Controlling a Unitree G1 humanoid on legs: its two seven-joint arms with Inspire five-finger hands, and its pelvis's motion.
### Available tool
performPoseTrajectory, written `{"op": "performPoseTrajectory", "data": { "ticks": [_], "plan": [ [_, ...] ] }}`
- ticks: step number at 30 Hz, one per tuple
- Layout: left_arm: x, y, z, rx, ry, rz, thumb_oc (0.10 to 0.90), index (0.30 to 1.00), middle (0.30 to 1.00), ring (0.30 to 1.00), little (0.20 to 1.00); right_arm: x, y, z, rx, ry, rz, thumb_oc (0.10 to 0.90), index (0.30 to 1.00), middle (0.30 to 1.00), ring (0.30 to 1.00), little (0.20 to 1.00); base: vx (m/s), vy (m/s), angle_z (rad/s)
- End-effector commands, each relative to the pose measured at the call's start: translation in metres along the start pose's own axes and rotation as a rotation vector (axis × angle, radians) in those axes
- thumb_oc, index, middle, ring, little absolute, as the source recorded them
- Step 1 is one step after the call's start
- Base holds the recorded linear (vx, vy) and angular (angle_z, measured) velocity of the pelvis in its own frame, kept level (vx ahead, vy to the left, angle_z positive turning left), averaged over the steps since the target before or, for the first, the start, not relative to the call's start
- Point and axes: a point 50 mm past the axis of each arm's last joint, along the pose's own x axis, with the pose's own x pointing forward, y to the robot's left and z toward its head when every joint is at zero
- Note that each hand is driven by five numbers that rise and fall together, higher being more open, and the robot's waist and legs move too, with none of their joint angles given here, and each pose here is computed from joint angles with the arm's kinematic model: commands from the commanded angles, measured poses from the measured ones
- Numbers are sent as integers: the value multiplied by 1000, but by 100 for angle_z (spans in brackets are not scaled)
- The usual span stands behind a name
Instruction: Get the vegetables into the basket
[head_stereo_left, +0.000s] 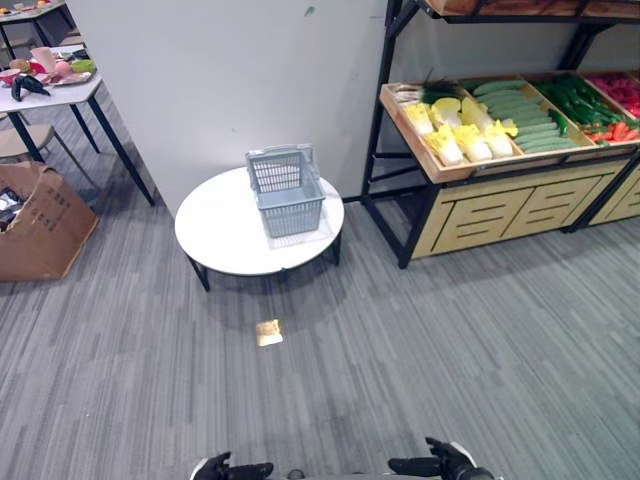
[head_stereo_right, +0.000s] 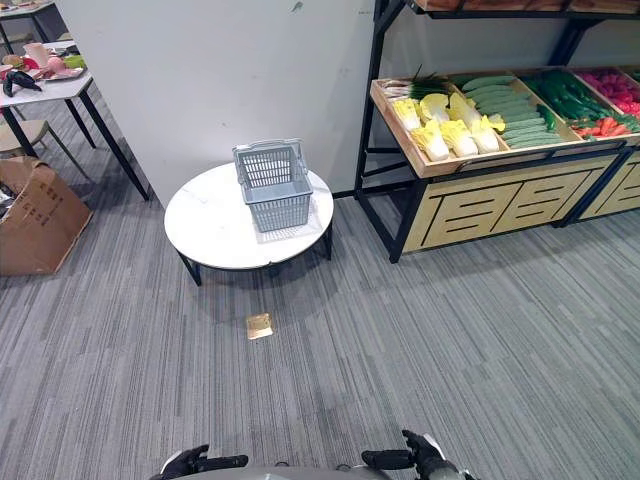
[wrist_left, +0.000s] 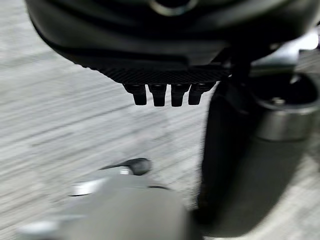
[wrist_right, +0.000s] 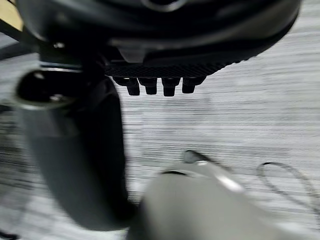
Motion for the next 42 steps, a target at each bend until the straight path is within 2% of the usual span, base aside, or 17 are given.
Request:
{"op": "performPoseTrajectory", "data": {
  "ticks": [1,10,25,34,42],
  "plan": [
    [-3,3,-20,27,72,7,900,1000,1000,1000,1000,-6,-4,-29,-54,111,-2,900,1000,1000,1000,1000,0,0,0],
    [-3,-1,-18,11,52,-3,900,1000,1000,1000,1000,-4,-6,-18,-67,48,-8,900,1000,1000,1000,1000,0,0,0],
    [-3,1,-19,15,54,-1,900,1000,1000,1000,1000,-6,-13,-26,0,83,-27,900,1000,1000,1000,1000,7,3,-1],
    [1,9,7,-4,-23,31,900,1000,1000,1000,1000,-2,-25,3,41,-17,-69,900,1000,1000,1000,1000,-101,11,-2],
    [1,10,9,0,-26,29,900,1000,1000,1000,1000,-2,-26,0,37,-10,-71,900,1000,1000,1000,1000,-18,-3,2]
  ]
}}
